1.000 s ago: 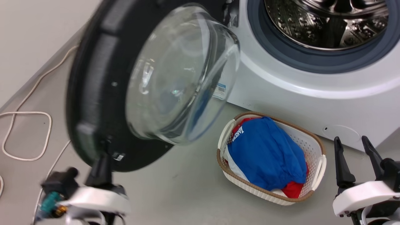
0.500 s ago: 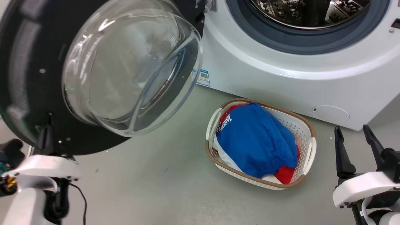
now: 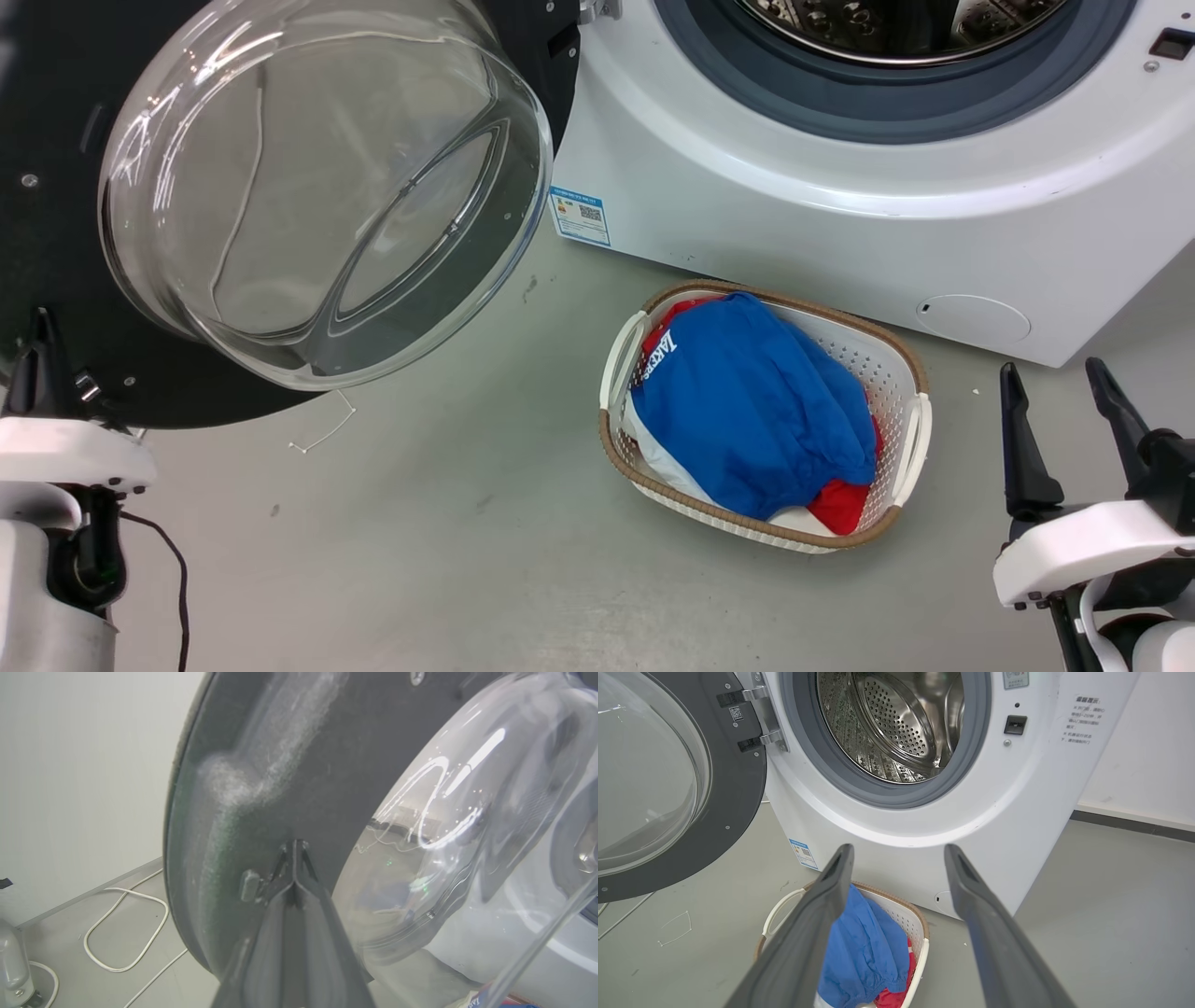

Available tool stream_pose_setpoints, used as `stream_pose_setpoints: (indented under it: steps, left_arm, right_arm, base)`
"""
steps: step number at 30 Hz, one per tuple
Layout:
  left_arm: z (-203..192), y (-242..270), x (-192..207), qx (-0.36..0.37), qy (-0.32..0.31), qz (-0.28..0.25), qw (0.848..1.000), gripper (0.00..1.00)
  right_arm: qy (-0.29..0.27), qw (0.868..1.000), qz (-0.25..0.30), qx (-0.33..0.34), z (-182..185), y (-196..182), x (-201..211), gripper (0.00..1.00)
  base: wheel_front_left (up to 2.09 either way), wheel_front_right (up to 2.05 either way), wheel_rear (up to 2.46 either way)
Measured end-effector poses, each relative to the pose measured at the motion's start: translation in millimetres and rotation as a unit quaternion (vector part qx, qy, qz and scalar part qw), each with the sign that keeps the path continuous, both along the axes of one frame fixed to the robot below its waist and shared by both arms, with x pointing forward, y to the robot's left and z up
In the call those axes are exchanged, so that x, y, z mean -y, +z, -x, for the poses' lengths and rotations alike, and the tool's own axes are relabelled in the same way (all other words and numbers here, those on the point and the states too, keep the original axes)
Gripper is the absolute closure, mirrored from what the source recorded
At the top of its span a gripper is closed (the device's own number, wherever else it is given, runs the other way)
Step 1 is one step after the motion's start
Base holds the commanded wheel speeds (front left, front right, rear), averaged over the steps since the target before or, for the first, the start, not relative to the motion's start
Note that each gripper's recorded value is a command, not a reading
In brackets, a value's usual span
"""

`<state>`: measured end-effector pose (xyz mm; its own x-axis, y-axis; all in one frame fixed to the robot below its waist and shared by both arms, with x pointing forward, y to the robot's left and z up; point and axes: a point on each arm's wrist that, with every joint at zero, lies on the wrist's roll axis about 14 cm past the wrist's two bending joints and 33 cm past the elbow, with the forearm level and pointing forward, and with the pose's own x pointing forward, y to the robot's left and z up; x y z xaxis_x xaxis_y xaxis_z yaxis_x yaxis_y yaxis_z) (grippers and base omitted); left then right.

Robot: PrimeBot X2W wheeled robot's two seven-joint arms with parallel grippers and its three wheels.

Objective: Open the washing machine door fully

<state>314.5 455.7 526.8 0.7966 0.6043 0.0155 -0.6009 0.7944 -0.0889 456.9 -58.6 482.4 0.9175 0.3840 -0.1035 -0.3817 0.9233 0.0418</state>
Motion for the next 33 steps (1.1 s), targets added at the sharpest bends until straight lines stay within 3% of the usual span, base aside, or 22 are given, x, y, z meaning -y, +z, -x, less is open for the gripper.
stream_pose_setpoints:
  steps: [14,24,33]
  left_arm:
    - [22,9,14,0.017,-0.006,-0.027,0.999,1.0]
    - [37,-10,74,0.015,-0.057,-0.016,0.998,1.0]
    - [10,-16,160,0.019,-0.167,0.018,0.986,1.0]
  right_arm:
    - [-0.004,1.0,-0.015,0.016,16,15,4,0.0]
    - [-0.014,0.999,-0.025,0.025,41,24,16,0.0]
    - [-0.045,0.998,-0.028,0.031,59,28,40,0.0]
  base:
    - [0.0,0.0,0.0]
    - [0.0,0.0,0.0]
    - [0.0,0.0,0.0]
